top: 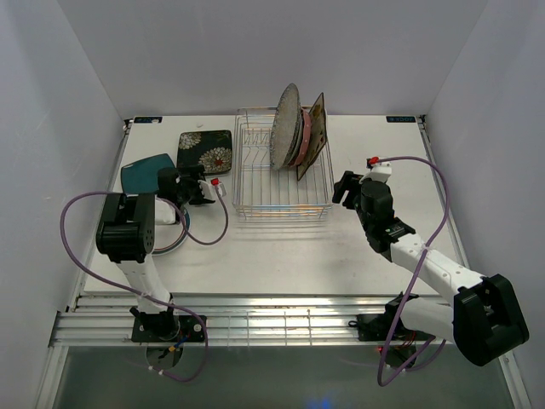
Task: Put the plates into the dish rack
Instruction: Pick up the plate at the center of the board.
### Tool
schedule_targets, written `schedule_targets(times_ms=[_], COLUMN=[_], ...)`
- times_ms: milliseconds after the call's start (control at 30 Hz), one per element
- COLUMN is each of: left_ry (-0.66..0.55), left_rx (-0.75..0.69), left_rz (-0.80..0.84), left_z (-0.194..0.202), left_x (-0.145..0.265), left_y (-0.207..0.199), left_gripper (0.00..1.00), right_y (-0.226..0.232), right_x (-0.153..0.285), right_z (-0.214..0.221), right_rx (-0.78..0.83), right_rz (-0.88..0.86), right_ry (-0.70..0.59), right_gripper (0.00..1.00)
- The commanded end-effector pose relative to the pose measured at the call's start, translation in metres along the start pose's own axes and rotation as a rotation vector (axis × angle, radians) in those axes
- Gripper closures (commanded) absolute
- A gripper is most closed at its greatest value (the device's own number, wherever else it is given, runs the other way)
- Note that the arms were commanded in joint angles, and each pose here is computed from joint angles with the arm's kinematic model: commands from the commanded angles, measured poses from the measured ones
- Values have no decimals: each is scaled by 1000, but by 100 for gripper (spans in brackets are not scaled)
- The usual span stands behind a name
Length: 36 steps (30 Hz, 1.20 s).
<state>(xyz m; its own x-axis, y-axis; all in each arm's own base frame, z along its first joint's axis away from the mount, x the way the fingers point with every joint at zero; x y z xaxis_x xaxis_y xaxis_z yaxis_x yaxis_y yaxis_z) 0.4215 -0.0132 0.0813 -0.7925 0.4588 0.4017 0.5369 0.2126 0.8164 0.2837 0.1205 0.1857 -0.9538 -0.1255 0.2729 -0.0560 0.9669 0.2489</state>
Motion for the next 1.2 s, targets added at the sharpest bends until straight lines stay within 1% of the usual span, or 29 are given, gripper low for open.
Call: schedule_targets(times_ms=[0, 600, 667, 733, 767, 833, 867, 933, 1067, 1100, 1167], left_ry=[-23, -32, -31, -27, -24, -12, -8, 3, 13, 13, 16], left_rx=[-14, 10, 13, 15, 15, 9, 10, 5, -10, -9, -15], left_rz=[8, -18, -17, -17, -18, -22, -19, -20, -14, -14, -16], left_z=[-6, 1, 2, 4, 5, 6, 8, 10, 13, 12, 12], left_x=[-10, -35, -37, -39, -40, -41, -43, -44, -47, -46, -46], left_y=[6, 23, 22, 22, 22, 23, 21, 22, 18, 18, 17], left_gripper=[11, 12, 13, 16, 21, 25, 30, 32, 40, 43, 46], right_y=[1, 2, 2, 2, 2, 2, 2, 2, 2, 2, 2], right_x=[0, 2, 2, 2, 2, 2, 2, 3, 3, 3, 3], right_z=[-9, -8, -9, -9, -9, -9, -9, -9, -9, -9, -9], right_rx=[-19, -17, -18, -18, -17, -17, -17, -17, -18, -17, -18], right_rz=[-8, -26, -25, -25, -26, -27, -27, -29, -30, -29, -31], right_ry=[-50, -58, -61, -61, -62, -63, -63, -64, -65, -64, -65], right_gripper=[26, 26, 26, 26, 26, 26, 26, 26, 26, 26, 26])
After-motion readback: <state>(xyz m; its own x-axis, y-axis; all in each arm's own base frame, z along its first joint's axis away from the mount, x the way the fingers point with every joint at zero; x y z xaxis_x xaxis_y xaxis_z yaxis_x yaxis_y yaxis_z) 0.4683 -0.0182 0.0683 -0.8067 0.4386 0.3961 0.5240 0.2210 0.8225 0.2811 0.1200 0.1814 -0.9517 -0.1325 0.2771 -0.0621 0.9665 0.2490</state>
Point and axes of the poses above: each gripper's point midway between its finger pads, its own x axis back along the fingers, its own y axis along the line the jaws close on, z = x × y, the point moved 7 cm from there along x, back along the fingers
